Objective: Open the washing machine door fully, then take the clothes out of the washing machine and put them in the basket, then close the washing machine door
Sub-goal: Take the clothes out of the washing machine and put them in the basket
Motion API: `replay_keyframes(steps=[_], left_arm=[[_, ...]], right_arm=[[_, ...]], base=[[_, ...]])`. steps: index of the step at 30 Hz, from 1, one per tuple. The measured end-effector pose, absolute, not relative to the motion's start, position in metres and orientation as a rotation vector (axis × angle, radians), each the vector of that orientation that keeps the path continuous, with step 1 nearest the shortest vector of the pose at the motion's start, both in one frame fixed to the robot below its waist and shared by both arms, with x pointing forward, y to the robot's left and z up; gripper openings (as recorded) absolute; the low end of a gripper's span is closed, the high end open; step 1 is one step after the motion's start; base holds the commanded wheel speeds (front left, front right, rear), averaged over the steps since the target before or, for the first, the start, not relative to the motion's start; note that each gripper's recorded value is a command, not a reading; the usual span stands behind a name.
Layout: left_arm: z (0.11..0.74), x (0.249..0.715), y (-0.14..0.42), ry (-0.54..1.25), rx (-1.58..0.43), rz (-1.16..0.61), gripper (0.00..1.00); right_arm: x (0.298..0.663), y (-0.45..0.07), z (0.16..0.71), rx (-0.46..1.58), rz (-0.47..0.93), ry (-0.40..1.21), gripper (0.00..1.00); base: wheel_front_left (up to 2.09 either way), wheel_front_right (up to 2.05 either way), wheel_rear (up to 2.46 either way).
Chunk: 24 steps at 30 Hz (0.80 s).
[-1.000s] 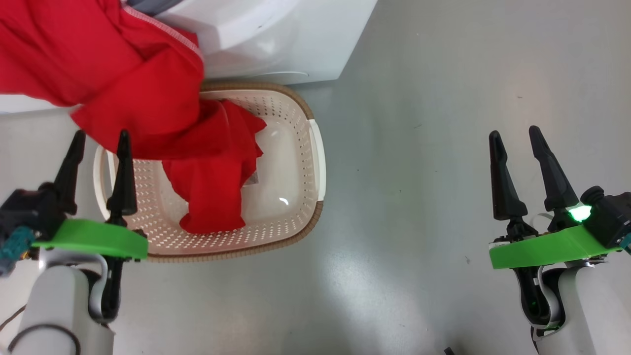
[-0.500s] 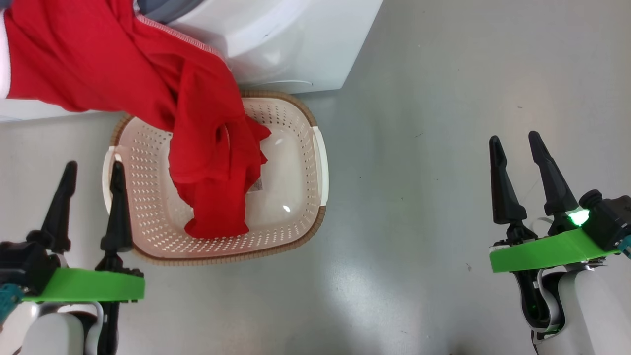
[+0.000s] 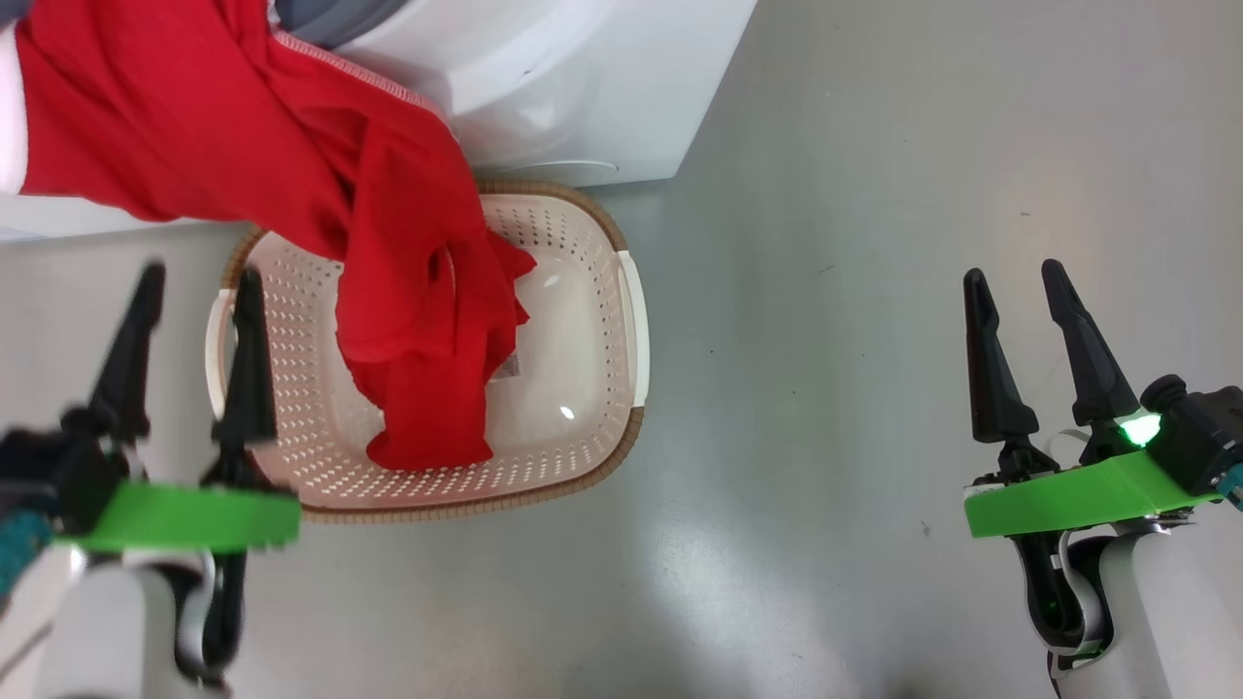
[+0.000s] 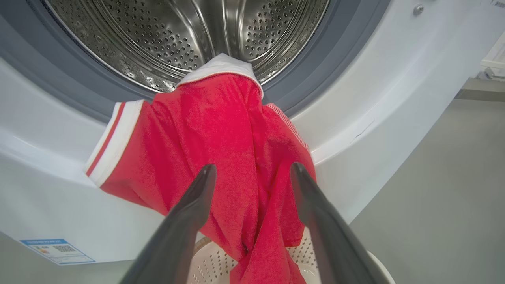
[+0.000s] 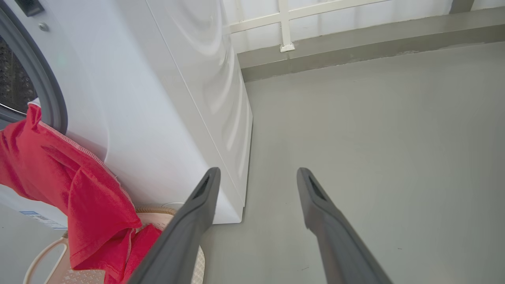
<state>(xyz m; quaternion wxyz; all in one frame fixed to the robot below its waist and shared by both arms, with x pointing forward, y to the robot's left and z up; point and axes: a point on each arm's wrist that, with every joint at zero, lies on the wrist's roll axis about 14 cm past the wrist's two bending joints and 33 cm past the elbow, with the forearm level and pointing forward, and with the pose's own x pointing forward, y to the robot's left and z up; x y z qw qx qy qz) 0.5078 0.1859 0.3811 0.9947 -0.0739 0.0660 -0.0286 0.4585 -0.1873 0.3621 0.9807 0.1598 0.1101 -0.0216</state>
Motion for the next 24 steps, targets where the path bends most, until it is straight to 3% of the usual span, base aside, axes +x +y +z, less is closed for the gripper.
replay_keyframes(steps=[9,24], left_arm=[[0.396,0.558,0.185,0.088,-0.116,-0.088,1.0],[0.383,0.626,0.16,0.262,-0.055,-0.163,1.0]], right_arm=[[0.459,-0.184,0.361,0.325,-0.034,0.225,1.0],[0.456,-0.182,0.354,0.323,-0.029,0.248,1.0]], base=[[0.0,0.0,0.0],[0.0,0.0,0.0]])
